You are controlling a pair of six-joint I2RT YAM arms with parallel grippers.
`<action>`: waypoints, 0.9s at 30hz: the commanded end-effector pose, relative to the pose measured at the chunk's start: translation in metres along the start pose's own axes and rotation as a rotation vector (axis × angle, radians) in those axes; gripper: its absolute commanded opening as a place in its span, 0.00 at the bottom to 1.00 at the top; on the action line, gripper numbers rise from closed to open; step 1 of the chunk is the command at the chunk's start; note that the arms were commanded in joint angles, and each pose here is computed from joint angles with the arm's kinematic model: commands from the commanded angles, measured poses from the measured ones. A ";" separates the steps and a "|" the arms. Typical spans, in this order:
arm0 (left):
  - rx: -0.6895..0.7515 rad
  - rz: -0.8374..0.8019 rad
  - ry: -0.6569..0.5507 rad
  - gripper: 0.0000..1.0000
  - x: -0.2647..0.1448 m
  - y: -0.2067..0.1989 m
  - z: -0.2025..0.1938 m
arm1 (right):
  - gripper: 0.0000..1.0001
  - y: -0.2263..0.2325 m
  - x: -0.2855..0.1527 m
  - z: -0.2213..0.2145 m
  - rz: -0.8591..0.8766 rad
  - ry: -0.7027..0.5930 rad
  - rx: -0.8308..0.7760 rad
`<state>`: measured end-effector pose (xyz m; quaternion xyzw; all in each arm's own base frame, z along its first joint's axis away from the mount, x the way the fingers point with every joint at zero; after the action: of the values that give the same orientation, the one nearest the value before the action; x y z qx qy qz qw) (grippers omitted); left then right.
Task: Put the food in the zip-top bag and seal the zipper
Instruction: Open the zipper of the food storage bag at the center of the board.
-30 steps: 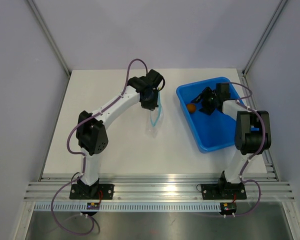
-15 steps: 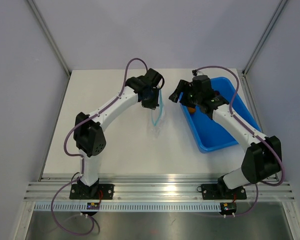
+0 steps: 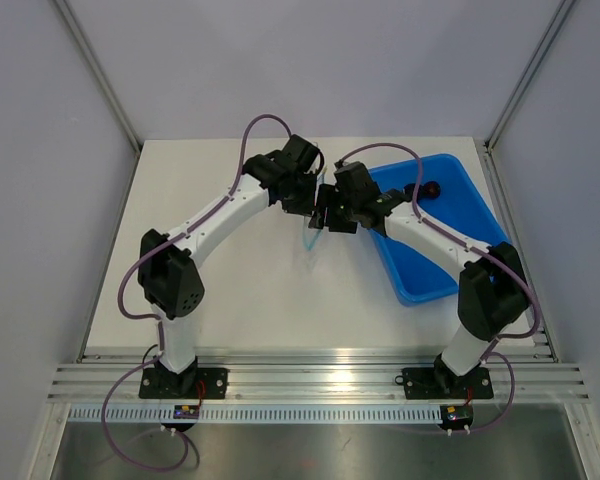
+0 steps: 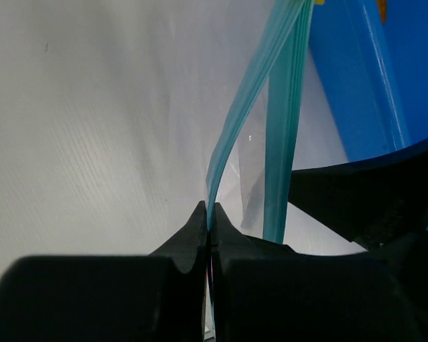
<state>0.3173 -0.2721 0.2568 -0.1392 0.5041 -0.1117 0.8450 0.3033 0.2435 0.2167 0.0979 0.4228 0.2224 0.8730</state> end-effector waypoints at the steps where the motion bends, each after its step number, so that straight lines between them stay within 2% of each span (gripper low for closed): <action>1: -0.007 -0.080 -0.055 0.00 -0.021 -0.009 0.006 | 0.62 0.010 0.002 0.013 -0.041 -0.032 -0.012; 3: -0.003 -0.075 -0.049 0.00 -0.020 -0.007 0.004 | 0.54 0.005 0.004 0.013 -0.117 -0.033 0.006; 4: 0.000 -0.074 -0.049 0.00 -0.020 -0.006 0.003 | 0.44 0.002 0.002 0.013 -0.146 -0.040 0.011; 7: 0.007 -0.044 -0.041 0.00 -0.017 0.002 0.002 | 0.31 -0.006 -0.003 0.014 -0.246 -0.058 0.015; 15: 0.070 0.102 -0.007 0.00 -0.002 0.033 -0.005 | 0.30 -0.018 -0.012 0.007 -0.350 -0.075 0.059; 20: 0.122 0.137 -0.008 0.00 -0.013 0.039 -0.005 | 0.29 -0.020 -0.008 0.007 -0.336 -0.068 0.096; 25: 0.167 0.187 -0.086 0.00 -0.034 0.038 0.011 | 0.29 -0.015 -0.004 0.009 -0.253 -0.079 0.145; 27: 0.208 0.297 -0.172 0.00 -0.048 0.033 0.023 | 0.28 -0.011 -0.003 0.011 -0.222 -0.078 0.151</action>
<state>0.3120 -0.2332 0.2386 -0.0165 0.5202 -0.0570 0.8520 0.3117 0.2278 0.2031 0.0825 0.4368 0.0665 0.8933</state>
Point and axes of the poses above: each gripper's point midway between its finger pads, its own x axis out along the fingers, its own y axis along the line the jaws close on, z = x × y, the point moved 9 cm from there along -x, back along the fingers, and after that the axes turned 11 degrees about -x, right-handed, at the moved point
